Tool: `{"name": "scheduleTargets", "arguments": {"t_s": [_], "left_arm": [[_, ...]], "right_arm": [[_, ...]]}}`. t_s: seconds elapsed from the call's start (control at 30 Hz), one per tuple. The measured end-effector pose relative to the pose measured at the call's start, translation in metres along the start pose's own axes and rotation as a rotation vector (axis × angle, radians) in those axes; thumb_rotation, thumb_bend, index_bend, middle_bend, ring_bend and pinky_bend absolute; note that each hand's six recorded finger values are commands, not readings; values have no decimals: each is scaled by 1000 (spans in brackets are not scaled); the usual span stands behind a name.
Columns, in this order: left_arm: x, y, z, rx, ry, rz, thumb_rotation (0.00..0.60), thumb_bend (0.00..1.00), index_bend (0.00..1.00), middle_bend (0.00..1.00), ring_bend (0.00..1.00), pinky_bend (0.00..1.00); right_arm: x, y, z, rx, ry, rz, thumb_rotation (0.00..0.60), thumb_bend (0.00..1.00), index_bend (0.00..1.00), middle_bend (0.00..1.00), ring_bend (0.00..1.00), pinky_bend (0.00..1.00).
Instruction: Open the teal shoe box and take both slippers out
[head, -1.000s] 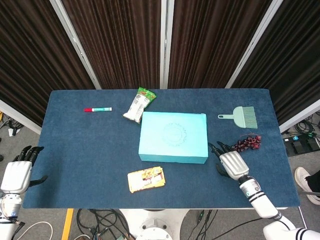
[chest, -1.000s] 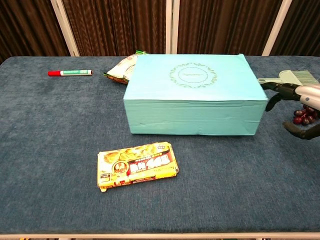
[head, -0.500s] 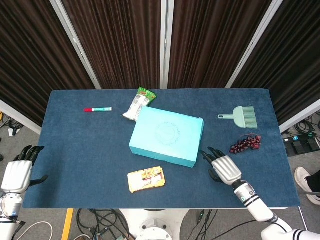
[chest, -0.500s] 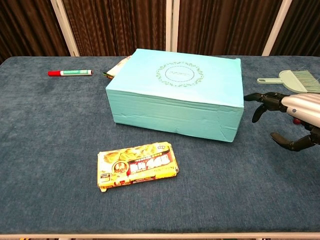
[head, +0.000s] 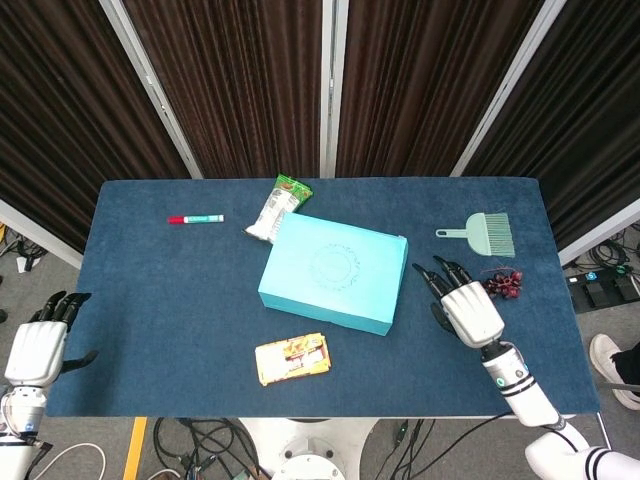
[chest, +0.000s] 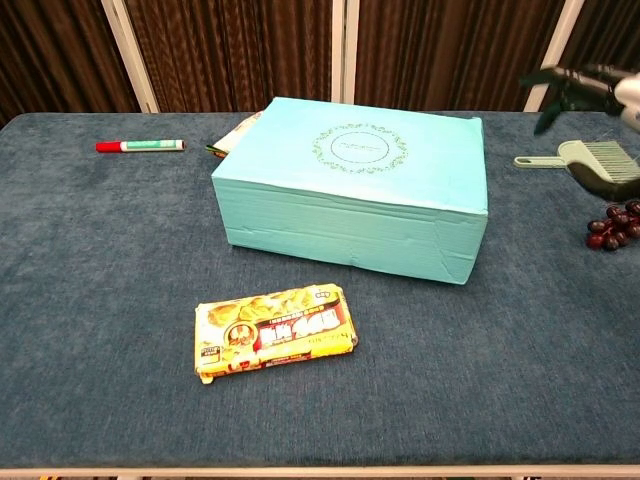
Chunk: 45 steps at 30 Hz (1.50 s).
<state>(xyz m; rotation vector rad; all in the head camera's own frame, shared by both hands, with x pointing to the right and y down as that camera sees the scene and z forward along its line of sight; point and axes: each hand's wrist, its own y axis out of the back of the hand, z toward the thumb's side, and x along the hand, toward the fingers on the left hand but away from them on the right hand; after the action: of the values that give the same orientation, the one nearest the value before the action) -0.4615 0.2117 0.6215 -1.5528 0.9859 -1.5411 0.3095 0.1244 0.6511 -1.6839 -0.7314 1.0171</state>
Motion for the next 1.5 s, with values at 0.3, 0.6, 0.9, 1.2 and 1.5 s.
{"name": "scheduleTargets", "arguments": {"t_s": [0.3,0.6,0.9,1.2,1.5], "left_arm": [[2,-4,1,16,1,-6,600,109,149,164,100,334],[5,-6,5,39,-13,3,600,110,149,164,100,335],[8,-8,8,52,-21,7,600,109,149,164,100,334],[11,-6,6,72,-20,31,600,109,150,163,100,334],[11,-5,1,84,-17,50,600,109,149,164,100,335]], "right_arm": [[-24,-8,-24,175,12,-11,600,229,0,124,0,144],[-40,-32,-44,238,22,-22,600,223,0,101,0,121],[-48,-61,-30,154,57,-3,600,224,0,101,0,120],[-61,-74,-13,118,88,6,600,242,0,89,0,94],[-70,-81,-7,123,96,29,600,278,0,50,0,79]]}}
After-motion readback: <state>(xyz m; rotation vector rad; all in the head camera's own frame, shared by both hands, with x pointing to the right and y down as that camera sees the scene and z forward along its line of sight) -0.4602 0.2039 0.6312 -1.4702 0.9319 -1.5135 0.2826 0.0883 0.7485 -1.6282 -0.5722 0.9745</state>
